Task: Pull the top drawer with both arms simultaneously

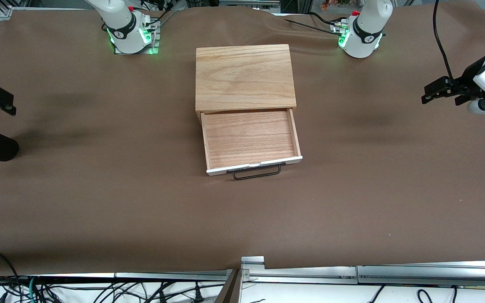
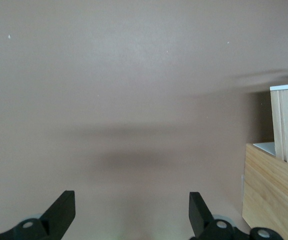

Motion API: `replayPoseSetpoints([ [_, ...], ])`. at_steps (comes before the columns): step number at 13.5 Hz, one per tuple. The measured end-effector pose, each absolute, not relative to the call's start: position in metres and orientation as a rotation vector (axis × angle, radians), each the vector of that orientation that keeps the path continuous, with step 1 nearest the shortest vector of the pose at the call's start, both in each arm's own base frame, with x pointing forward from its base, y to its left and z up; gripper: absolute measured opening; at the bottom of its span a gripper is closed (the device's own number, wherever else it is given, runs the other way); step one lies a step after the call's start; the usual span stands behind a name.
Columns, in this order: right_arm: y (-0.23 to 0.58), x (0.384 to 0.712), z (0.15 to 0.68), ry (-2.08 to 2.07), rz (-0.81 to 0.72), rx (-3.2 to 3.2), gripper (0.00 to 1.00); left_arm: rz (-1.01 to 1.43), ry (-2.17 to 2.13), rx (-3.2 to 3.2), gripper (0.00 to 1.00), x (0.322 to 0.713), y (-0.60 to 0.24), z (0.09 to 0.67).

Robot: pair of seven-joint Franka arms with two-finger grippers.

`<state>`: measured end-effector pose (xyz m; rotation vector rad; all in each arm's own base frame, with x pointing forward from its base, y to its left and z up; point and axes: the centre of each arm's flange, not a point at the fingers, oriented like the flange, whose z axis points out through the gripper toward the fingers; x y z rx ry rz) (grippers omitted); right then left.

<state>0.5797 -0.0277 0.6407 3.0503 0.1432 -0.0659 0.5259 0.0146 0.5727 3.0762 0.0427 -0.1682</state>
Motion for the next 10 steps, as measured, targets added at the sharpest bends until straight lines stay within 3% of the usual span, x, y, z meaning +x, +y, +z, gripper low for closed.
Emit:
replayPoseSetpoints([
  [10, -0.037, 0.572, 0.609, 0.038, -0.156, 3.087, 1.00, -0.187, 0.037, 3.077, 1.00, 0.524, 0.008, 0.573],
])
